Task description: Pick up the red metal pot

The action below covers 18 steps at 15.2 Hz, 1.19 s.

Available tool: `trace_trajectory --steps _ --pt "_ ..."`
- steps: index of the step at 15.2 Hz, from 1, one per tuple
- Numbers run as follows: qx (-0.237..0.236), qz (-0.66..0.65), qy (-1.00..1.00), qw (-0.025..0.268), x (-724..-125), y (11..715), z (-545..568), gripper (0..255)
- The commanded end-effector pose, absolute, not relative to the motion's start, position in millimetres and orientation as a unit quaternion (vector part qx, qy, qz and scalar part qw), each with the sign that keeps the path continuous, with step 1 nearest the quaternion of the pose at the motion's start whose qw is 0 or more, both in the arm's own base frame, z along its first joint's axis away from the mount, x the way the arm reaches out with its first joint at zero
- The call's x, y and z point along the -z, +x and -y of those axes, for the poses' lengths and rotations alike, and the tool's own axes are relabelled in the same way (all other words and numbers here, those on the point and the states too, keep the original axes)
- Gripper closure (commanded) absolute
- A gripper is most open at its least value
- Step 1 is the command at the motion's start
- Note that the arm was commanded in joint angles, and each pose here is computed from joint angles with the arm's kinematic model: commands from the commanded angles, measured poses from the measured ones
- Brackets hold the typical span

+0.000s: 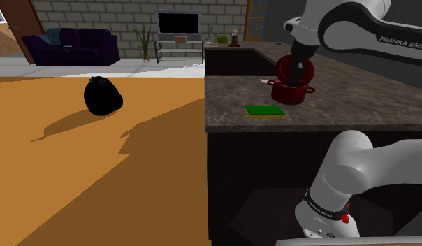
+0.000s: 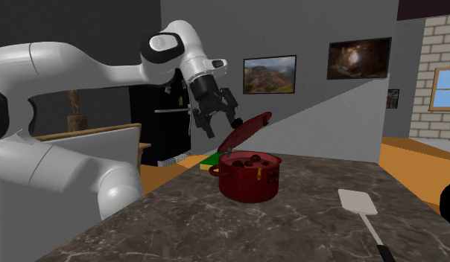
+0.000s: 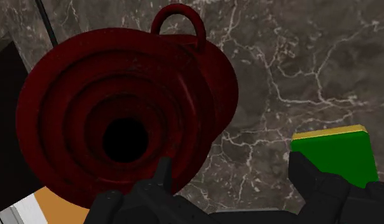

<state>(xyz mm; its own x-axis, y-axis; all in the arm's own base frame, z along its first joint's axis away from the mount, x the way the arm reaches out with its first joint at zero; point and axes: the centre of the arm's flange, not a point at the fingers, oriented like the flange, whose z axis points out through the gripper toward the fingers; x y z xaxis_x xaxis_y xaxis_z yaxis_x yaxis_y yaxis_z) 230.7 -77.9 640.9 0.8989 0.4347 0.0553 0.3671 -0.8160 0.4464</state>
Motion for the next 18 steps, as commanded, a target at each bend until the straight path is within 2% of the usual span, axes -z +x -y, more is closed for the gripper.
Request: trace_trajectory --steps 1,7,16,17,18 --pt "-0.083 -0.243 0.933 0.252 -654.4 224.8 91.3 0" --pt "-0.102 -0.325 0.876 0.341 -693.3 206.3 126.1 0" --pt "-0.102 -0.325 0.876 0.341 -653.3 206.3 126.0 0" --pt "-0.102 -0.325 0.876 0.341 -652.9 205.9 126.6 255" --pt "-0.102 -0.325 0.876 0.341 -652.5 206.1 126.9 255"
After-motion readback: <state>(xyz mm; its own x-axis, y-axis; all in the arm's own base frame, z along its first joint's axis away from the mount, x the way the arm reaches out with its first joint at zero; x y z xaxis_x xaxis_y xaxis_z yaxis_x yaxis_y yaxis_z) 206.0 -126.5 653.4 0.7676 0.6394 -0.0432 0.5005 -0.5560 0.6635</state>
